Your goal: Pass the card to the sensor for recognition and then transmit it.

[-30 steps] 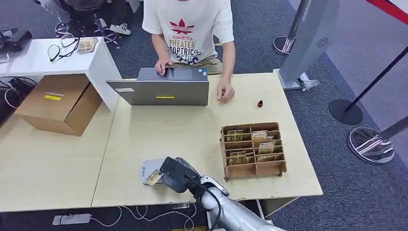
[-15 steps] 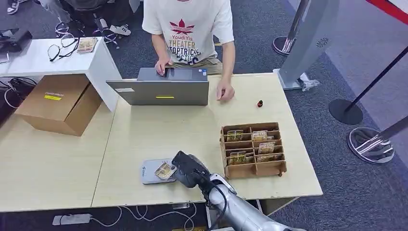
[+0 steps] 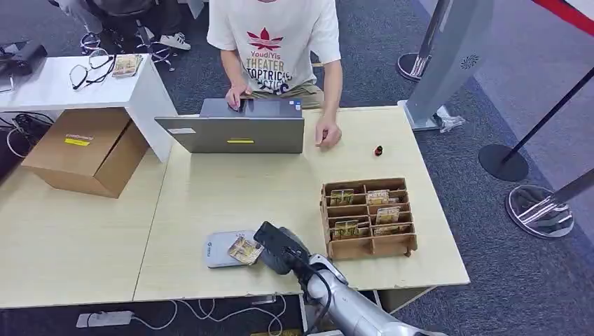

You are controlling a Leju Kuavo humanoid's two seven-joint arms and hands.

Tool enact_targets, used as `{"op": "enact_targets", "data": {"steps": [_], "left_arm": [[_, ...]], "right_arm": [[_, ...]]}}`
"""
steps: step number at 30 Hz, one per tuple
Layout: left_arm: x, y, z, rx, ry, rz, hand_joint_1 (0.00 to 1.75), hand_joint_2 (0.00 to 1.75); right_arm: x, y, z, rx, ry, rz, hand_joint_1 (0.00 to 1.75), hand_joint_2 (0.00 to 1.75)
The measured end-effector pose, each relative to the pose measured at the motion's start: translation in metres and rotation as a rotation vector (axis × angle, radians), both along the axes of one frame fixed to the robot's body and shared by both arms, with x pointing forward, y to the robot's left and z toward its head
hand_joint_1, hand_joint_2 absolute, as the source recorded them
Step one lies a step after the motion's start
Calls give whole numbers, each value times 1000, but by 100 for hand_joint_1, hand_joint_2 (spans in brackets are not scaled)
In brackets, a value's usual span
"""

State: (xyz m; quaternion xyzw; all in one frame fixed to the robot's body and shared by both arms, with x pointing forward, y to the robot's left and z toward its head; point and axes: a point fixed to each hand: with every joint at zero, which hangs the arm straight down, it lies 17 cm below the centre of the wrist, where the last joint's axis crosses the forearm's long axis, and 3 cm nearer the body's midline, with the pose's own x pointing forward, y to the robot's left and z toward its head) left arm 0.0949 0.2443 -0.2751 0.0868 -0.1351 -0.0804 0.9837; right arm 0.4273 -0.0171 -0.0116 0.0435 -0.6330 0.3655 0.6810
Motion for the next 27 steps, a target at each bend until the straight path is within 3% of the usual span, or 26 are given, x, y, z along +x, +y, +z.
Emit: {"op": "enact_targets", "data": {"steps": [11,16,27], "left_arm": [[0,-1,0,-2,0,-2,0,0],[0,-1,0,-5,1,-3,0,0],[0,-1,0,-6,0,-3,0,0]], "right_arm": [[1,-1,3,22,-7,-1,175,175],[7,5,23,85,-38,8,175,175],[36,6,113,297,-174,-28,175,175]]}}
